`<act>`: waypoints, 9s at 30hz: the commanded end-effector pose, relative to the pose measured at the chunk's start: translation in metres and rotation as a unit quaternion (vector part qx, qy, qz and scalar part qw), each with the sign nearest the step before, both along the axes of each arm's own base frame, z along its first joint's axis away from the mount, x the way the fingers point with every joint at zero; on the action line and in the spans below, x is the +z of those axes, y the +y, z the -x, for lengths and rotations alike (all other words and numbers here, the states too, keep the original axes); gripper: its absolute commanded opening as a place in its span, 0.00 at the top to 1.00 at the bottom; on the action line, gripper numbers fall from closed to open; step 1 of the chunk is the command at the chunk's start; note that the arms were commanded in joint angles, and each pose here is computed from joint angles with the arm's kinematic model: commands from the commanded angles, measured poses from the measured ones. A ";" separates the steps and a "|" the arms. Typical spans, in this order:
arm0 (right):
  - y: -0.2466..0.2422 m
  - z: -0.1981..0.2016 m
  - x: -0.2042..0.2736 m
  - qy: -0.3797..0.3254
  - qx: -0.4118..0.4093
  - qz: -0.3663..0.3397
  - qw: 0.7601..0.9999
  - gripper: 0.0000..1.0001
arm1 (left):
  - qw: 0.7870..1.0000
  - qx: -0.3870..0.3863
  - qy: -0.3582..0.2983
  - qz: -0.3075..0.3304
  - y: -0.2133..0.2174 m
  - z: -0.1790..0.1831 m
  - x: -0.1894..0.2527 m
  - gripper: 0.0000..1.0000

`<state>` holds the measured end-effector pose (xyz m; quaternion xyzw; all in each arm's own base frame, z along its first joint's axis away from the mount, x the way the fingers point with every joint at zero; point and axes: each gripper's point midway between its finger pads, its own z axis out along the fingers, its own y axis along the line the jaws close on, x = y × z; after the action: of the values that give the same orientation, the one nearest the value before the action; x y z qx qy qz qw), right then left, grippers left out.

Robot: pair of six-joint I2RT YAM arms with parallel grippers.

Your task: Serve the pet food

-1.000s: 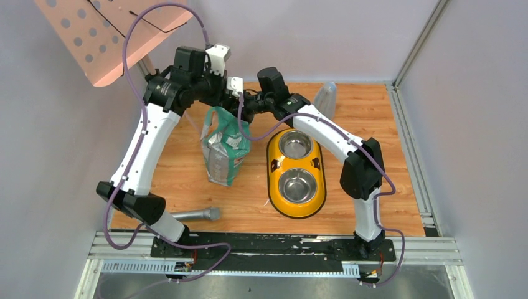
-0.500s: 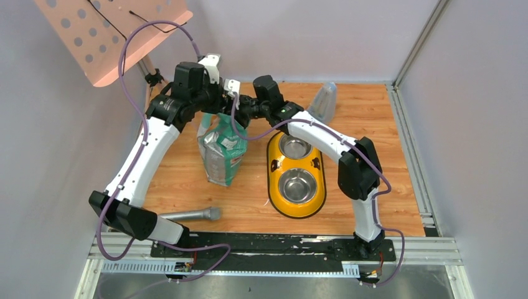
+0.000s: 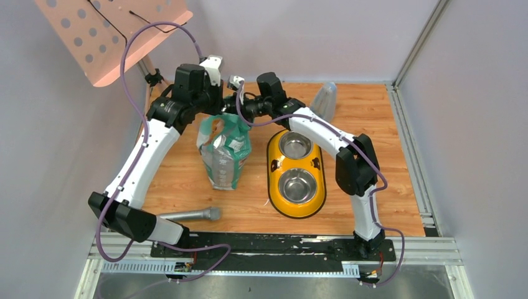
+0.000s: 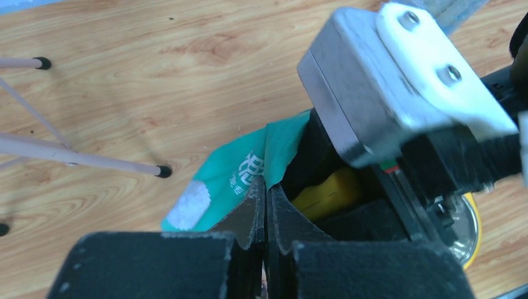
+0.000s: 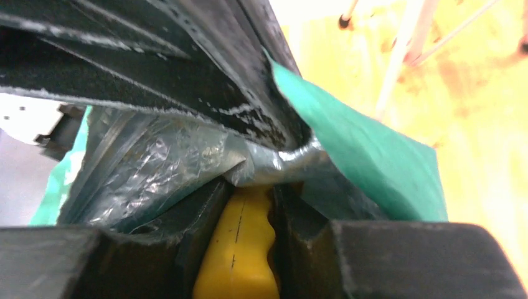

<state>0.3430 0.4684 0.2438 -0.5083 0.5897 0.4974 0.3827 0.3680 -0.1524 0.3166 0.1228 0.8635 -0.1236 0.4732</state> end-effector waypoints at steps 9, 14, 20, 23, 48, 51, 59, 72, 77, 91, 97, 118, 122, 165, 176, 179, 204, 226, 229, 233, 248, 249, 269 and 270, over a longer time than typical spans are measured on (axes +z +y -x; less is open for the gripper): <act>-0.048 0.067 0.036 0.370 0.035 0.088 0.924 1.00 | 0.997 -0.050 -0.024 -0.056 0.001 -0.018 0.022 1.00; -0.061 0.040 0.068 0.406 0.005 0.050 0.913 1.00 | 0.993 -0.079 -0.063 -0.069 -0.003 -0.021 0.048 1.00; -0.070 0.021 0.094 0.453 -0.024 0.010 0.891 1.00 | 0.981 -0.131 -0.108 -0.092 -0.012 -0.025 0.084 1.00; -0.071 0.012 0.109 0.445 -0.047 -0.006 0.894 1.00 | 0.975 -0.151 -0.137 -0.093 -0.016 -0.024 0.113 1.00; -0.091 -0.016 0.148 0.404 -0.157 -0.054 0.899 1.00 | 0.966 -0.209 -0.091 -0.120 -0.011 0.028 0.091 1.00; -0.099 -0.020 0.150 0.391 -0.161 -0.058 0.905 1.00 | 0.965 -0.209 -0.092 -0.130 -0.007 0.029 0.090 1.00; -0.118 -0.030 0.159 0.373 -0.168 -0.070 0.910 1.00 | 0.962 -0.227 -0.080 -0.129 -0.005 0.048 0.091 1.00; -0.127 -0.064 0.091 0.518 -0.144 -0.049 0.842 1.00 | 0.957 -0.242 -0.074 -0.140 0.000 0.062 0.091 1.00; -0.148 -0.077 0.108 0.524 -0.143 -0.074 0.837 1.00 | 0.957 -0.238 -0.056 -0.154 0.005 0.064 0.082 1.00; -0.160 -0.093 0.147 0.504 -0.154 -0.128 0.840 1.00 | 0.954 -0.237 -0.051 -0.176 0.010 0.057 0.079 1.00; -0.155 -0.079 0.171 0.516 -0.178 -0.132 0.827 1.00 | 0.955 -0.236 -0.055 -0.169 0.005 0.053 0.081 1.00; -0.146 -0.091 0.131 0.585 -0.239 -0.102 0.768 1.00 | 0.956 -0.225 -0.054 -0.180 0.002 0.038 0.082 1.00; -0.150 -0.086 0.141 0.575 -0.232 -0.107 0.777 1.00 | 0.955 -0.225 -0.052 -0.186 0.004 0.039 0.080 1.00; -0.175 -0.071 0.182 0.572 -0.151 -0.147 0.792 1.00 | 0.950 -0.210 -0.032 -0.229 0.019 0.035 0.063 1.00; -0.225 -0.091 0.186 0.542 -0.176 -0.176 0.803 1.00 | 0.944 -0.215 -0.029 -0.248 0.023 0.033 0.059 1.00; -0.246 -0.098 0.179 0.540 -0.196 -0.183 0.798 1.00 | 0.944 -0.203 -0.038 -0.258 0.027 0.029 0.062 1.00; -0.378 -0.061 0.090 0.477 -0.279 -0.260 0.792 1.00 | 0.940 -0.207 -0.078 -0.259 0.015 0.003 0.076 1.00; -0.401 -0.045 -0.024 0.490 -0.380 -0.241 0.747 1.00 | 0.942 -0.213 -0.084 -0.247 0.016 0.016 0.079 1.00; -0.402 -0.047 -0.034 0.491 -0.386 -0.233 0.746 1.00 | 0.941 -0.212 -0.085 -0.249 0.017 0.019 0.079 1.00; -0.406 -0.053 -0.045 0.483 -0.401 -0.219 0.747 1.00 | 0.941 -0.213 -0.087 -0.250 0.018 0.021 0.079 1.00; -0.423 -0.073 -0.083 0.417 -0.481 -0.130 0.760 1.00 | 0.940 -0.220 -0.092 -0.245 0.018 0.029 0.076 1.00; -0.422 -0.074 -0.084 0.416 -0.486 -0.126 0.758 1.00 | 0.939 -0.222 -0.092 -0.246 0.019 0.029 0.074 1.00; -0.391 -0.072 -0.071 0.346 -0.501 -0.045 0.792 1.00 | 0.936 -0.228 -0.101 -0.248 0.022 0.040 0.074 1.00; -0.390 -0.072 -0.069 0.342 -0.502 -0.042 0.793 1.00 | 0.936 -0.228 -0.101 -0.248 0.022 0.041 0.073 1.00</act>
<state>0.4080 0.0778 0.1418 0.1264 0.8356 0.4275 0.3210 0.3363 -0.1319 0.3651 0.4393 0.7882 -0.0003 0.4309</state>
